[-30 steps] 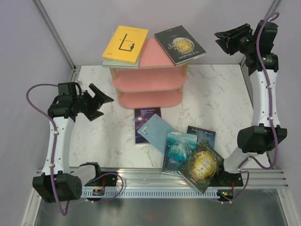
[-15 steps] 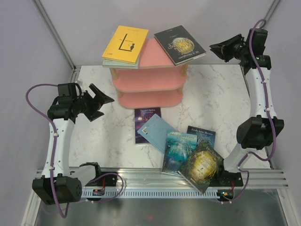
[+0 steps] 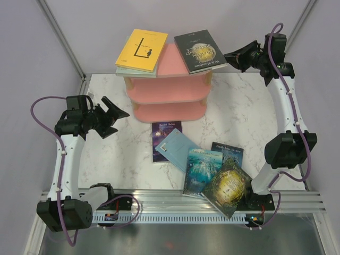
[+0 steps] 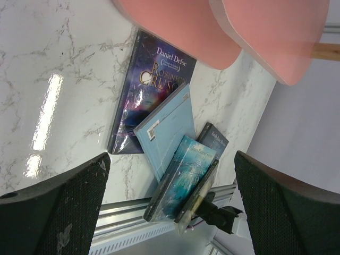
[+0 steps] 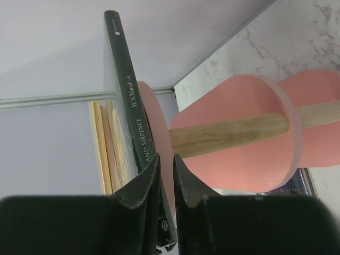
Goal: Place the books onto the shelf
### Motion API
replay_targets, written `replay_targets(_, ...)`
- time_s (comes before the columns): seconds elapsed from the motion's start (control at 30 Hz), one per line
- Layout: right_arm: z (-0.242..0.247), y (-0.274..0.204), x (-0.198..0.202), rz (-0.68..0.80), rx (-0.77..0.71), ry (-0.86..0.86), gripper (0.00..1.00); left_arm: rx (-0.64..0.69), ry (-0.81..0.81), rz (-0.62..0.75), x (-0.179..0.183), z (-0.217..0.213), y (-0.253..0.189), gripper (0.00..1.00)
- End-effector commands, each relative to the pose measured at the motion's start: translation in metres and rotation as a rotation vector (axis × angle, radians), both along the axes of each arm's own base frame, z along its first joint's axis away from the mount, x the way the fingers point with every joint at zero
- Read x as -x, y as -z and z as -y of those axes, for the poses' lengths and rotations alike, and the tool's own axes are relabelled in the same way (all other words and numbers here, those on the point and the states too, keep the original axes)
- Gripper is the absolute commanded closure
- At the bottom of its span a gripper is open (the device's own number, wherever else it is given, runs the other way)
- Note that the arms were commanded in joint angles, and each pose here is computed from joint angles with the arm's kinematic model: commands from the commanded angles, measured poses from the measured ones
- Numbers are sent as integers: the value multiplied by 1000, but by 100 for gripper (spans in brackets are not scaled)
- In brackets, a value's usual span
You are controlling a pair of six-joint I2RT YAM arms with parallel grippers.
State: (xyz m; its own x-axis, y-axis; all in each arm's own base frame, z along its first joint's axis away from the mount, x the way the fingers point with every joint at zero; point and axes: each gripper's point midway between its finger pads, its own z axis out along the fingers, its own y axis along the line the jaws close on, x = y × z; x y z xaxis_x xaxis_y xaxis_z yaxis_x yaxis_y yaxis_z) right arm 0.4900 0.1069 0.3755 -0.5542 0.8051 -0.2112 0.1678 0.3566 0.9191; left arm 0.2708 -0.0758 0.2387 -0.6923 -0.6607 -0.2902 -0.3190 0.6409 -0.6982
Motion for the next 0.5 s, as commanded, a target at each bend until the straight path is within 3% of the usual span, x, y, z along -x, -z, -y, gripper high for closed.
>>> replay_targets(0.0,-8,-35,18,86,-12,-13,81,11,14,36,3,4,-7,0)
replay_targets(0.47,-43,-31,34,83,-3,-87,83,7,-9,25,1,2,2,0)
